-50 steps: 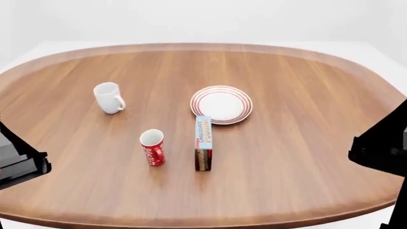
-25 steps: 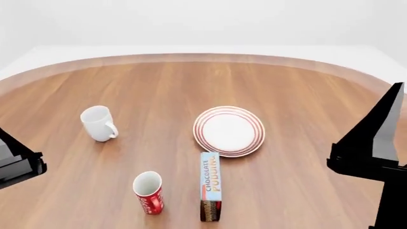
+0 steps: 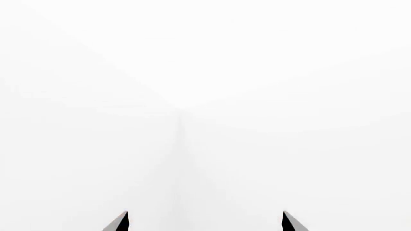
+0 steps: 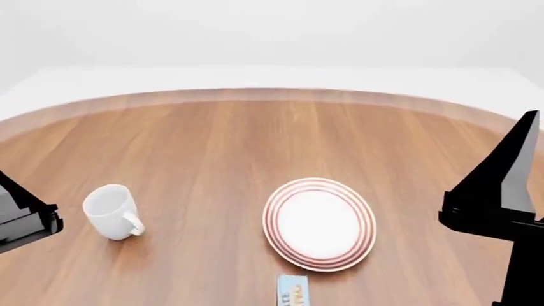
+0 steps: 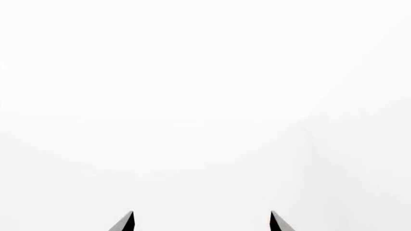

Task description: Pick up the white mug and put it on the plate, and put the chocolate pudding to the right of the plate.

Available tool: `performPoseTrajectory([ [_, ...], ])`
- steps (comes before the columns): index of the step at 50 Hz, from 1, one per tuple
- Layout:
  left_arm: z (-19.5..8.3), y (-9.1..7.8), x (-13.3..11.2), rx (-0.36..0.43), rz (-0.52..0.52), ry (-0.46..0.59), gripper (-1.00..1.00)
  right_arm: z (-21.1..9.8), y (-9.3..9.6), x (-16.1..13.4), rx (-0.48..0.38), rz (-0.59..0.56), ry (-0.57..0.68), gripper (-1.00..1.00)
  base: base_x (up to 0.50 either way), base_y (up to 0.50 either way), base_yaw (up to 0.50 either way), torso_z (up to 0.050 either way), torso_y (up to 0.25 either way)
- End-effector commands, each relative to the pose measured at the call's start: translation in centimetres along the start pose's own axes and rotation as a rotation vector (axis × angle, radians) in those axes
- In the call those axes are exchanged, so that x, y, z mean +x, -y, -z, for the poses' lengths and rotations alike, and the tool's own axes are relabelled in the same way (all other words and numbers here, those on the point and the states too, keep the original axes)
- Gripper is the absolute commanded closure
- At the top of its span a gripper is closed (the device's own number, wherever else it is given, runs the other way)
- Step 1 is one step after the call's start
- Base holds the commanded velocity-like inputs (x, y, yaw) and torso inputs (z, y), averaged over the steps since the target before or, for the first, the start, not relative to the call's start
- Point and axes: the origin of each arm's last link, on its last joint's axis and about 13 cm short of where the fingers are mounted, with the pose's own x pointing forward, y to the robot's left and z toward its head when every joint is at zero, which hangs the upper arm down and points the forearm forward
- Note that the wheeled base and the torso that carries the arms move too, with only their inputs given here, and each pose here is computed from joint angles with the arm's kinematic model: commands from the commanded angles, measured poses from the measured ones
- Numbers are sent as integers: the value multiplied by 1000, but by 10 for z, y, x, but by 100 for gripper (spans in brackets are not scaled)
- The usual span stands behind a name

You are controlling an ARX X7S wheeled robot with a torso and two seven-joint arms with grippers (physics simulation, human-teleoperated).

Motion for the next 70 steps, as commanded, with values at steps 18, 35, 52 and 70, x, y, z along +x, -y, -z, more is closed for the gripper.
performPoseTrajectory([
  [18,1,-3,0,12,-15,-3,-100,-5,0,-1,-23,-27,30,-100,500,-50,0,0,1],
  [35,3,-2,-2,10,-8,-13,-100,-6,-2,-2,-68,-29,74,-100,174,109,0,0,0],
  [52,7,-1,-2,24,1,-72,-100,-3,1,-2,-64,7,65,-100,-3,149,0,0,0],
  [70,9,1,-3,60,18,-94,-100,-4,1,-2,-65,-2,61,-100,0,0,0,0,-221],
])
